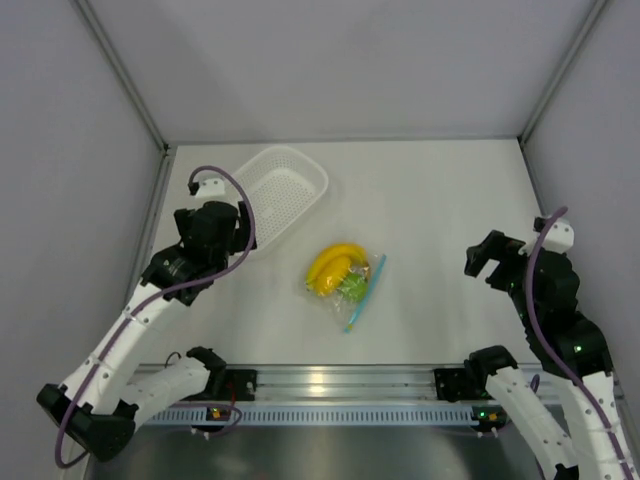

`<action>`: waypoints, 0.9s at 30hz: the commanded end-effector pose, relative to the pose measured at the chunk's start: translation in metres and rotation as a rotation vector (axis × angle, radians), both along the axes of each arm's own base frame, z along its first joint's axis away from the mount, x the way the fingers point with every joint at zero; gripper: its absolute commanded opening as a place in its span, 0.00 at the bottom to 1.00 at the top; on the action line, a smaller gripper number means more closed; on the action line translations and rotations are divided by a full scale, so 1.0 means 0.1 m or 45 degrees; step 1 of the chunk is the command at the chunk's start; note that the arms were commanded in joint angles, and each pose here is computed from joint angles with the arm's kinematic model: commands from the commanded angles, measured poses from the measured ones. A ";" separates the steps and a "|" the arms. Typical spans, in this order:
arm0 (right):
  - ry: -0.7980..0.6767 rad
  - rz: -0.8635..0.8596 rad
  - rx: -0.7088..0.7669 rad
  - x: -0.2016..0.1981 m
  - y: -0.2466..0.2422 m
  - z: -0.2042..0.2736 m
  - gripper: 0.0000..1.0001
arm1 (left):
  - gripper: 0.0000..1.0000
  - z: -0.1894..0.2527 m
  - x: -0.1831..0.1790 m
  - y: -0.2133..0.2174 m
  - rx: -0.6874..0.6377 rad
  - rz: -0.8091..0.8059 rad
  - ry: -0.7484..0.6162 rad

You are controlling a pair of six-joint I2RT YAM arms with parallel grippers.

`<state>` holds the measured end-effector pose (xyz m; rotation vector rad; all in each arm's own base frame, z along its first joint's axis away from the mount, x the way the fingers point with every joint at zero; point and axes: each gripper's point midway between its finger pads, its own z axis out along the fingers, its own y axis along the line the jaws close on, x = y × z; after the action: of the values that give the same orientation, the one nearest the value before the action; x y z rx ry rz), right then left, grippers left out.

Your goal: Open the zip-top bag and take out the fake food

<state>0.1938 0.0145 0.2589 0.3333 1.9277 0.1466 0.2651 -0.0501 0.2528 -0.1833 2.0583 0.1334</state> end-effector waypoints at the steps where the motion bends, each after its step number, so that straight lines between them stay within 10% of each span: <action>1: -0.083 -0.045 0.020 0.01 -0.06 0.15 0.99 | 0.99 0.14 0.07 -0.20 -0.086 -0.067 0.000; 7: -0.050 -0.020 0.017 0.04 -0.02 0.08 0.99 | 0.99 -0.03 0.28 -0.65 -0.199 -0.158 0.134; 17: 0.041 -0.101 0.008 0.00 -0.11 -0.07 0.99 | 0.99 -0.44 0.08 -2.46 0.131 -0.502 0.212; 27: -0.064 -0.323 -0.034 -0.24 -0.47 0.24 0.99 | 0.99 -0.96 -0.35 -3.33 0.460 -0.658 0.208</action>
<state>0.1795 -0.0117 0.2535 0.4574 1.9296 0.0211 0.2276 -0.3862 0.1487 0.6114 2.1927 0.1042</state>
